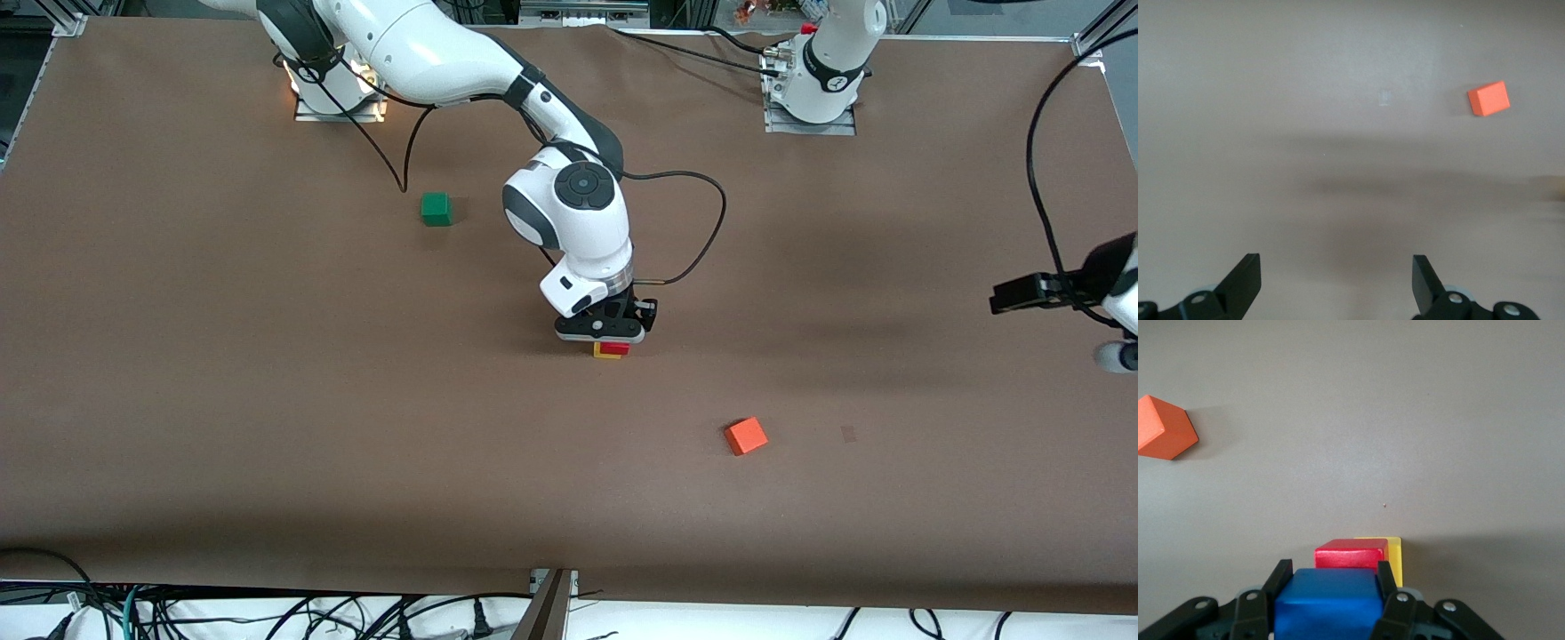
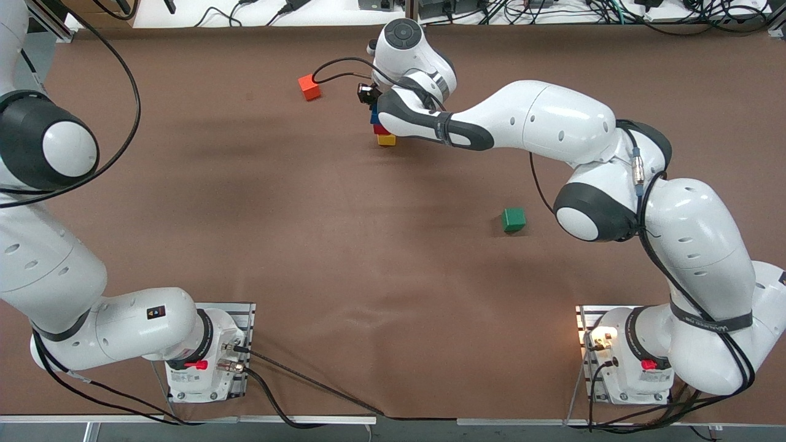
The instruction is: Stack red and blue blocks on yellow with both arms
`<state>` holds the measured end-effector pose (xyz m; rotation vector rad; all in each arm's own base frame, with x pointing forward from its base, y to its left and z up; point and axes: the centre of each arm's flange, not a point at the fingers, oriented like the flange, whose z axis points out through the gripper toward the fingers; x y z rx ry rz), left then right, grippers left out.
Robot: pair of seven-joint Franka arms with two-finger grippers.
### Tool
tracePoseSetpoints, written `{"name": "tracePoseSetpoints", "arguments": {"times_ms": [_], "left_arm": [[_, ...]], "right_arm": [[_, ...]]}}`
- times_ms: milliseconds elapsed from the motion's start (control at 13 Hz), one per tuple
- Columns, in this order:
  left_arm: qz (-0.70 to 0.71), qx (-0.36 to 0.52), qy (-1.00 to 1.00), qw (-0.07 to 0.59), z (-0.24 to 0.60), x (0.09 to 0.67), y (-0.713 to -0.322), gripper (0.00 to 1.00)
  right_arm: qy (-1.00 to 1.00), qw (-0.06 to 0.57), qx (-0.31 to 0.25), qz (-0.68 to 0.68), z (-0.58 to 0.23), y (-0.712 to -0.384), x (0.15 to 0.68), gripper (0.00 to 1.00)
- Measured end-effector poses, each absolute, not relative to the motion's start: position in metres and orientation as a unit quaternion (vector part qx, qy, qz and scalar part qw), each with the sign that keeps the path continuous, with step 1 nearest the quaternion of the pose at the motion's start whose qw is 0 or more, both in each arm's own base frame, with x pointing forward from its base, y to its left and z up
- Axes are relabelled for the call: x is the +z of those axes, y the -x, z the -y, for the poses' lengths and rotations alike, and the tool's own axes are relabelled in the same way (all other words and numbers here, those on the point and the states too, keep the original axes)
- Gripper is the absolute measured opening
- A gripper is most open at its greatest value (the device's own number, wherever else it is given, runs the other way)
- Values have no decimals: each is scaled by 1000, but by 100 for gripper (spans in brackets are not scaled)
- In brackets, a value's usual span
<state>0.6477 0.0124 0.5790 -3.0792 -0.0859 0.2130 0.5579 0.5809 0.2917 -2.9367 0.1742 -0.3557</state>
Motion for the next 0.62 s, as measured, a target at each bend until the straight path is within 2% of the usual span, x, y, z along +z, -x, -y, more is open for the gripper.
{"name": "tracePoseSetpoints", "arguments": {"times_ms": [308,615], "left_arm": [[41,71,996,20,-4,575,-618,100],[50,70,996,10,-9,564,-607,100]], "right_arm": [[987,83,-125,-52,-582,-556,289,56],[988,73,-133,-42,-583,-555,284,56]]}}
